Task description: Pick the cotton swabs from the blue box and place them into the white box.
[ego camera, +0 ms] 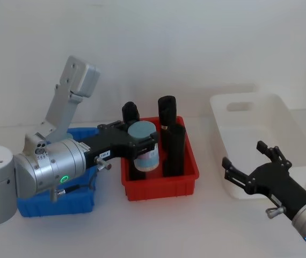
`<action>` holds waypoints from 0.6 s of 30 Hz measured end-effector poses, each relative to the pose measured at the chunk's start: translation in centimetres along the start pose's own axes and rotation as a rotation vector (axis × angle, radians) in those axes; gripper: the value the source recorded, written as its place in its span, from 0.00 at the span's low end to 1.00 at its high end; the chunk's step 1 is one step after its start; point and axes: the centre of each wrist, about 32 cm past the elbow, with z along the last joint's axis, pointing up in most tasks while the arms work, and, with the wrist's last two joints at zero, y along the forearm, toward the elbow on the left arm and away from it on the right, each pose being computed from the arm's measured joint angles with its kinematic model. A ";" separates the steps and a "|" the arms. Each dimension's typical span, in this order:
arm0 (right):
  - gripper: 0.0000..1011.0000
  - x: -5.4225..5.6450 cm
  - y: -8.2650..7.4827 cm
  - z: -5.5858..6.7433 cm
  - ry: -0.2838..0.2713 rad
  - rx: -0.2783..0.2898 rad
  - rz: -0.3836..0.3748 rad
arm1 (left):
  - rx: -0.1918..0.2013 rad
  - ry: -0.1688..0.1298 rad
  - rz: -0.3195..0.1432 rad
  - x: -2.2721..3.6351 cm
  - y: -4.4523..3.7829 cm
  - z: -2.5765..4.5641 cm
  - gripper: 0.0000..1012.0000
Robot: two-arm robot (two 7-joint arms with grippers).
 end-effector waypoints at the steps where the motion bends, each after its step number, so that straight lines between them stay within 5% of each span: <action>1: 0.99 0.0 0.0 0.0 -0.002 0.000 0.008 | 0.000 0.000 -0.001 -0.01 0.00 0.02 0.66; 18: 0.99 0.0 1.2 0.9 -0.025 0.008 0.244 | 0.000 0.000 -0.009 -0.10 0.00 0.11 0.66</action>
